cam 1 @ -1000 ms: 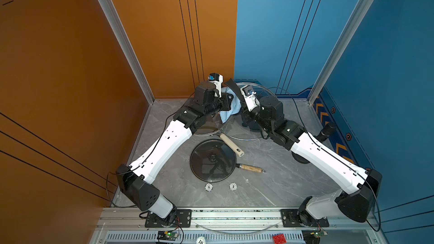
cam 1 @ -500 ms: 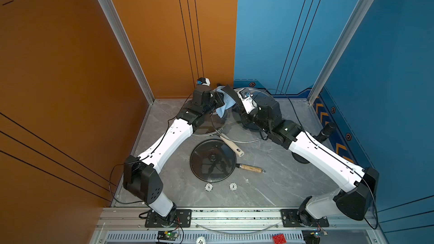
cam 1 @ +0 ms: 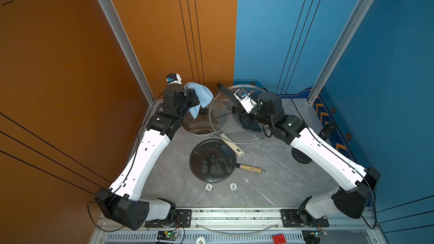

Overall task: Wipe the pot lid with a cloth
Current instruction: Wipe the pot lid.

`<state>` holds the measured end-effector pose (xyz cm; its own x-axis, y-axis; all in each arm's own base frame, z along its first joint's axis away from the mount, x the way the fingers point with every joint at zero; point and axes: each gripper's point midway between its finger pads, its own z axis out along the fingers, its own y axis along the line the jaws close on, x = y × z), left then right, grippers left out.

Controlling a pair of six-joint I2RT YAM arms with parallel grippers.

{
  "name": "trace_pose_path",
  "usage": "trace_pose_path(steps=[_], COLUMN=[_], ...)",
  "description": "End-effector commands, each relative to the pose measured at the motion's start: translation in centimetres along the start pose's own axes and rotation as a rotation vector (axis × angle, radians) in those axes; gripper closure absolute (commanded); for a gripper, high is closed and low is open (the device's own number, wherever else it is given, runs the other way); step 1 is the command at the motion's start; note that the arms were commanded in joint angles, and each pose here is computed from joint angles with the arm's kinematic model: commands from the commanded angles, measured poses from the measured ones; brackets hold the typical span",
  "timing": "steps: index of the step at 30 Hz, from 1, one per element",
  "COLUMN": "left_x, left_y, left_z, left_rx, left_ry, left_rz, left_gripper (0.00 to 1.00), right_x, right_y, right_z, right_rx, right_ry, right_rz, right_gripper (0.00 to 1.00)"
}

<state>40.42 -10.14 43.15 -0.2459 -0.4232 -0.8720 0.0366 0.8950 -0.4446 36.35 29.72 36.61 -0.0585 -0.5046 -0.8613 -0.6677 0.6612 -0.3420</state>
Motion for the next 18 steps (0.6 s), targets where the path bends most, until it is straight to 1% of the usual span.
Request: trace_pose_path(steps=[1,4,8,10,13,17,18], left_x=[-2.1,-1.6,0.2,1.5,3.4,5.6,6.4], left_y=[-2.5,-5.5,-9.3,-10.9,-13.0,-17.0,-17.7], left_z=[-2.4,-2.7,-2.3,-1.7,-0.7,-1.1,-1.3], left_rx=[0.116,0.251,0.405,0.471,0.559,0.739,0.779], left_ry=[-0.014,0.009,0.060,0.103,0.169,0.249,0.286], left_rz=[0.115,0.137,0.199,0.220,0.227,0.281,0.288], left_gripper=[0.76,0.76,0.76,0.76,0.76,0.75,0.75], right_x=[-3.7,-4.0,-4.5,-4.7,-4.8,-4.9,-4.9], right_y=[1.9,3.6,5.4,6.3,7.3,7.8,7.9], right_z=[-0.9,-0.3,0.0,0.0,0.0,0.0,0.1], right_rx=[-0.098,-0.126,-0.148,-0.149,-0.150,-0.143,-0.137], right_ry=[-0.106,-0.117,-0.124,-0.124,-0.116,-0.109,-0.104], right_rz=[-0.170,-0.255,-0.350,-0.424,-0.497,-0.547,-0.561], right_gripper=[0.94,0.94,0.94,0.94,0.94,0.94,0.94])
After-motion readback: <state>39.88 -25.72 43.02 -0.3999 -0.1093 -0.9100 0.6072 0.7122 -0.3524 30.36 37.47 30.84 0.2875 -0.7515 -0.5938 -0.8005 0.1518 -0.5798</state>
